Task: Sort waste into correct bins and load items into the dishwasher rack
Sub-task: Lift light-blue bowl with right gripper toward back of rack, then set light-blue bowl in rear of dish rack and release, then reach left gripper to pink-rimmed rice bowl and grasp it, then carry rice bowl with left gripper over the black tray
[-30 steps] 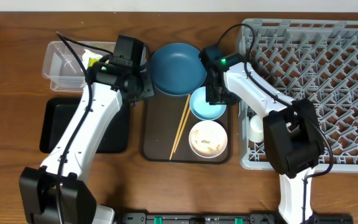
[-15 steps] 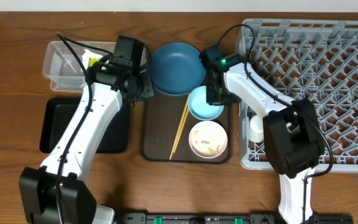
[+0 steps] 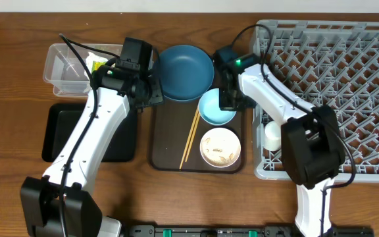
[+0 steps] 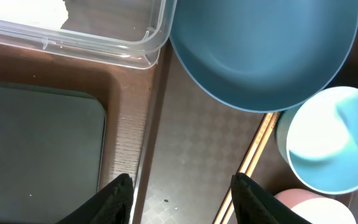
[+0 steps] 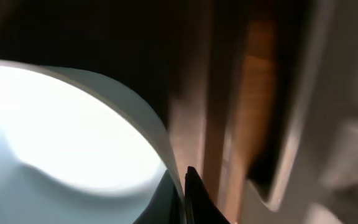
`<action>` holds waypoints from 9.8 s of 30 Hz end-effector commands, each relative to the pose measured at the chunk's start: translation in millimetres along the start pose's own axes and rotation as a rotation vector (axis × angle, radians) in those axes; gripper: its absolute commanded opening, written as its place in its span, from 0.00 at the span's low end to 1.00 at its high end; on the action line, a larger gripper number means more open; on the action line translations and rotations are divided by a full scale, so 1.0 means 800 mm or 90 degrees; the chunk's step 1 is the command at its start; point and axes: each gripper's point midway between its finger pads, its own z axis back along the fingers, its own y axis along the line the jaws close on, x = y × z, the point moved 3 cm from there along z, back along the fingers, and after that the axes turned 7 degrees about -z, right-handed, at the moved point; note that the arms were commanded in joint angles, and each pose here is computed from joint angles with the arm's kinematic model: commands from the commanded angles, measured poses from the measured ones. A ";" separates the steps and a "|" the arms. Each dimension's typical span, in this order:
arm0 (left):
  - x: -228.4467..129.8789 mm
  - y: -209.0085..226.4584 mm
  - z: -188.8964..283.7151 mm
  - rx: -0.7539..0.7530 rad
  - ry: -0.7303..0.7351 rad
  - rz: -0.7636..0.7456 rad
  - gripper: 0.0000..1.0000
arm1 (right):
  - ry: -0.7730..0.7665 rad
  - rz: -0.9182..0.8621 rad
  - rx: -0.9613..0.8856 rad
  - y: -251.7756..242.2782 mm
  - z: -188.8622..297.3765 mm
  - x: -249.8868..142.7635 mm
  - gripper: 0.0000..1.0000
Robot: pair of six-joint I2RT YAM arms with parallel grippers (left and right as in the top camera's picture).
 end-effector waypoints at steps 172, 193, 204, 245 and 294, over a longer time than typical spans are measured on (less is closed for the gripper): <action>-0.118 -0.203 -0.036 -0.040 0.054 -0.113 0.82 | -0.233 -0.083 0.173 -0.262 0.272 0.033 0.97; -0.199 -0.273 -0.089 -0.052 0.089 -0.309 0.74 | -0.196 -0.085 0.169 -0.263 0.267 0.018 0.96; -0.204 -0.273 -0.104 -0.045 0.099 -0.310 0.40 | -0.196 -0.085 0.169 -0.263 0.267 0.018 0.95; -0.189 -0.262 -0.101 -0.054 0.108 -0.314 0.06 | -0.199 -0.086 0.164 -0.264 0.267 0.020 0.92; -0.015 0.137 0.057 -0.416 0.008 0.195 0.06 | -0.199 -0.073 0.157 -0.265 0.266 0.019 0.90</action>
